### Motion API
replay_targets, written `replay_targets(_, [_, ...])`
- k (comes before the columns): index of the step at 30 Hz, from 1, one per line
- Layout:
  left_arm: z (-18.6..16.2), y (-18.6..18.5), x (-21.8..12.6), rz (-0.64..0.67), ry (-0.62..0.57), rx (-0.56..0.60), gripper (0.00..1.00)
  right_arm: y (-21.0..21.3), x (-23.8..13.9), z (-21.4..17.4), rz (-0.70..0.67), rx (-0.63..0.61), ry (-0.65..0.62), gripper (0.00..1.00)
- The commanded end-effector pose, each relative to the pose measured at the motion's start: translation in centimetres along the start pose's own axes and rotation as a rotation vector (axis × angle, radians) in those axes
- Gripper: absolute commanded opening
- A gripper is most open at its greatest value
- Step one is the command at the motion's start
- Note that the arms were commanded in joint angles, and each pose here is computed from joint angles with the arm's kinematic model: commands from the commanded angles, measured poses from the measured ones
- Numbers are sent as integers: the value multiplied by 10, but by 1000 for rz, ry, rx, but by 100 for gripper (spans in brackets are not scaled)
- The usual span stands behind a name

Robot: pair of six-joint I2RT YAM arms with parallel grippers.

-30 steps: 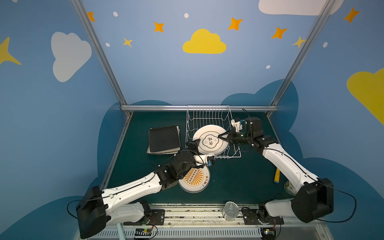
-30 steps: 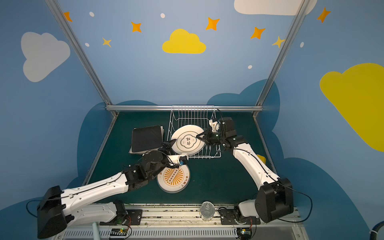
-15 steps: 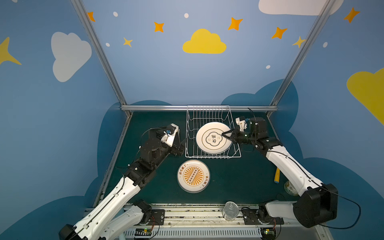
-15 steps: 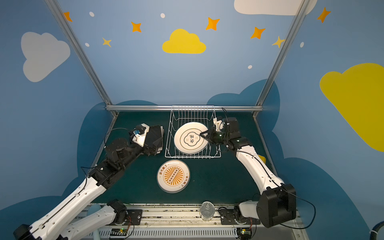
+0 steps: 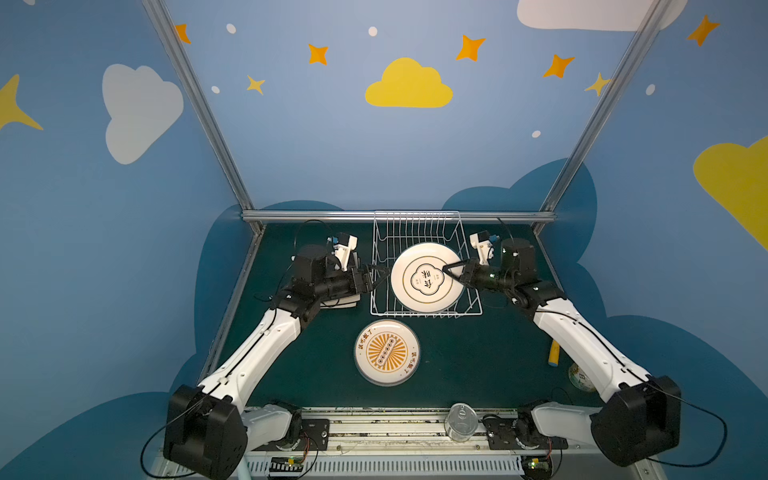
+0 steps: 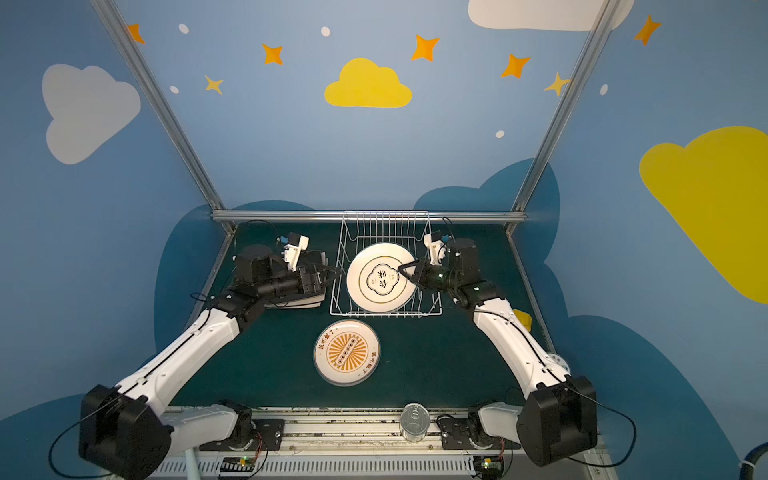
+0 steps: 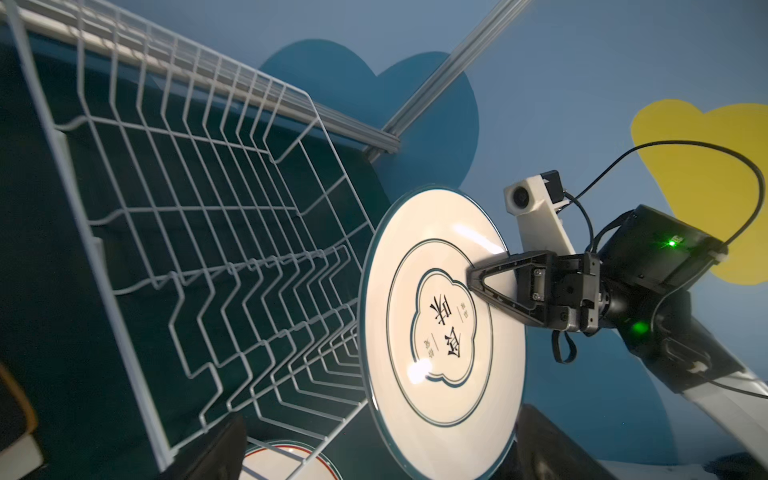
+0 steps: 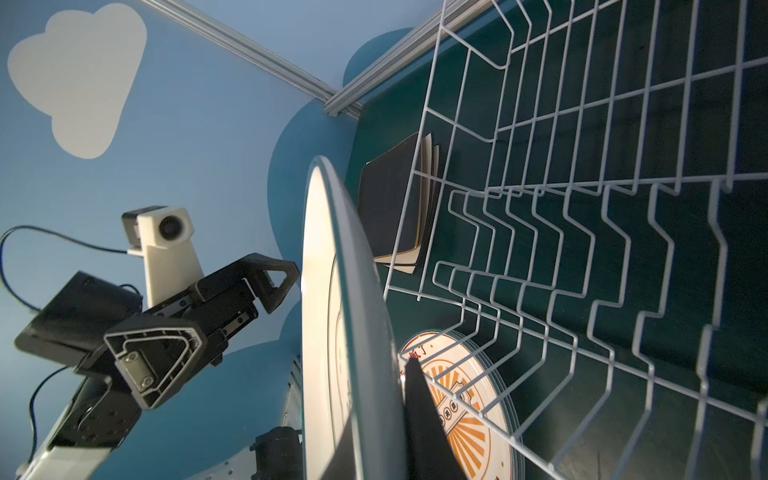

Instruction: Unload the plates from the dish rack

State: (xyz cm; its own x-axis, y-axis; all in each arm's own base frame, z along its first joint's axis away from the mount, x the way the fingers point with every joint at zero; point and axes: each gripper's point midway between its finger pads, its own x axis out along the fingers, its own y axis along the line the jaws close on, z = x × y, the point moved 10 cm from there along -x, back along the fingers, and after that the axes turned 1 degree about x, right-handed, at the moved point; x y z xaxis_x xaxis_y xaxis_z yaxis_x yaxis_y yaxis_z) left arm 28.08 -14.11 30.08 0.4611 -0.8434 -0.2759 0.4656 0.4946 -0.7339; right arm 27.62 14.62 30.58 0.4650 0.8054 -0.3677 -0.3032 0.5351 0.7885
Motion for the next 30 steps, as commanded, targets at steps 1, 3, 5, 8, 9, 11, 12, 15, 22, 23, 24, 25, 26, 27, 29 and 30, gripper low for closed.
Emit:
replay_targets(1, [8, -12, 8, -196, 71, -40, 99, 20, -8, 3, 89, -124, -50, 0])
replay_targets(3, [6, -6, 18, -250, 109, -51, 99, 20, -6, 1, 91, -127, -41, 0])
replay_targets(5, [5, 0, 29, -286, 146, -73, 98, 19, -4, 0, 94, -125, -30, 0])
replay_targets(8, [2, -3, 42, -317, 190, -69, 94, 19, -2, 0, 101, -124, -17, 0])
replay_targets(9, [1, -4, 45, -323, 201, -64, 92, 19, -1, -1, 102, -124, -13, 0])
replay_targets(11, [0, -8, 49, -331, 221, -48, 88, 19, 1, -1, 106, -127, -9, 0])
replay_targets(12, [-1, -9, 51, -331, 229, -45, 86, 19, 1, -2, 107, -127, -7, 0])
replay_targets(15, [-3, -11, 53, -341, 243, -43, 78, 17, 2, -3, 116, -132, -7, 0])
replay_targets(22, [-10, -12, 58, -359, 277, -50, 59, 15, 6, -4, 135, -127, -11, 0])
replay_targets(23, [-10, -12, 59, -358, 278, -51, 56, 15, 6, -4, 140, -126, -12, 0])
replay_targets(24, [-10, -12, 59, -357, 277, -50, 52, 15, 7, -4, 144, -124, -12, 0])
replay_targets(25, [-10, -12, 59, -354, 273, -52, 49, 15, 8, -5, 148, -123, -13, 0])
replay_targets(26, [-10, -12, 60, -351, 270, -55, 49, 14, 9, -5, 151, -121, -15, 0])
replay_targets(27, [-10, -12, 60, -348, 264, -58, 48, 14, 10, -5, 154, -118, -15, 0])
replay_targets(29, [-9, -13, 59, -343, 242, -57, 41, 13, 11, -6, 157, -115, -19, 0])
replay_targets(30, [-9, -13, 58, -339, 227, -58, 40, 13, 12, -6, 158, -109, -18, 0])
